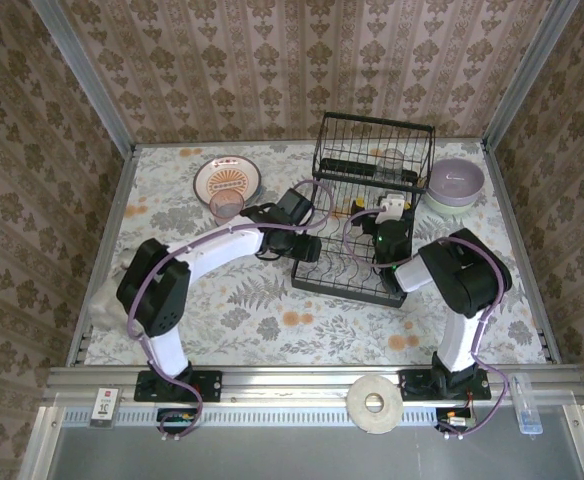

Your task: Unload the mixed dishes from the dish rack

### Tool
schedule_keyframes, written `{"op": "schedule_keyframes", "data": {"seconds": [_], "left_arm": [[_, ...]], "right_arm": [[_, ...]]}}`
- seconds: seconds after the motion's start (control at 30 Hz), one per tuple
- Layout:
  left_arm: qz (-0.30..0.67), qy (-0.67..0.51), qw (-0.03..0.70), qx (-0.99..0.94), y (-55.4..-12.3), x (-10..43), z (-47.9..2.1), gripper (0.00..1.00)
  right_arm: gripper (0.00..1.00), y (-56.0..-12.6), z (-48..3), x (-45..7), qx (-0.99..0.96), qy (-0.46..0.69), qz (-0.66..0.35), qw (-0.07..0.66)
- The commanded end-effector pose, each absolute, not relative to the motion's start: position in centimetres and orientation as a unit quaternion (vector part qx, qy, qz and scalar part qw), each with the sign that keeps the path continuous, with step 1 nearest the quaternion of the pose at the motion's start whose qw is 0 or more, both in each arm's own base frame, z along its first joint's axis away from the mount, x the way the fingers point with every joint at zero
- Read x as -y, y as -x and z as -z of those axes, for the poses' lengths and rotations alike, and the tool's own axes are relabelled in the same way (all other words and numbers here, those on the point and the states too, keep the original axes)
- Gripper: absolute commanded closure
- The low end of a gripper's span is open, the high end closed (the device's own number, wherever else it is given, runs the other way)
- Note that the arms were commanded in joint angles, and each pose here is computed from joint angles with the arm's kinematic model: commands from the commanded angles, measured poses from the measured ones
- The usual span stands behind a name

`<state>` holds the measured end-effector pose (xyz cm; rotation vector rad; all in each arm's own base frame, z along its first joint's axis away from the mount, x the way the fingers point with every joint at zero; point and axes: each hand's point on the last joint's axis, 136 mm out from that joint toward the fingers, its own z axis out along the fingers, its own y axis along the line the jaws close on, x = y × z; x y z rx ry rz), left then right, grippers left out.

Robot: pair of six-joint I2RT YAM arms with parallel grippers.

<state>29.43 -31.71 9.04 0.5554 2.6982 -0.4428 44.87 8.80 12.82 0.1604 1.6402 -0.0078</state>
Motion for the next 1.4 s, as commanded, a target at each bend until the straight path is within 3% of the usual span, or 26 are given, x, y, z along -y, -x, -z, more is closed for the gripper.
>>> {"op": "schedule_keyframes", "data": {"seconds": [0.0, 0.07, 0.43, 1.1, 1.37], "left_arm": [[0.167, -0.198, 0.165, -0.952, -29.6, 32.5, -8.8, 0.36], [0.165, -0.201, 0.157, -0.953, -29.7, 32.8, -8.3, 0.43], [0.180, -0.204, 0.123, -0.954, -29.3, 33.7, -7.0, 1.00], [0.194, -0.217, 0.122, -0.949, -28.6, 33.9, -10.1, 1.00], [0.197, -0.233, 0.126, -0.944, -28.7, 34.8, -11.2, 1.00]], "right_arm": [[0.02, -46.3, -13.9, -8.6, -0.712, -0.089, -0.011, 0.696], [0.02, -47.0, -14.0, -8.3, -0.709, -0.097, -0.009, 0.698], [0.03, -49.2, -13.8, -8.4, -0.704, -0.110, -0.012, 0.702], [0.02, -53.2, -14.2, -4.4, -0.674, -0.173, 0.022, 0.718], [0.03, -56.0, -14.7, -6.2, -0.672, -0.110, 0.008, 0.732]]}}
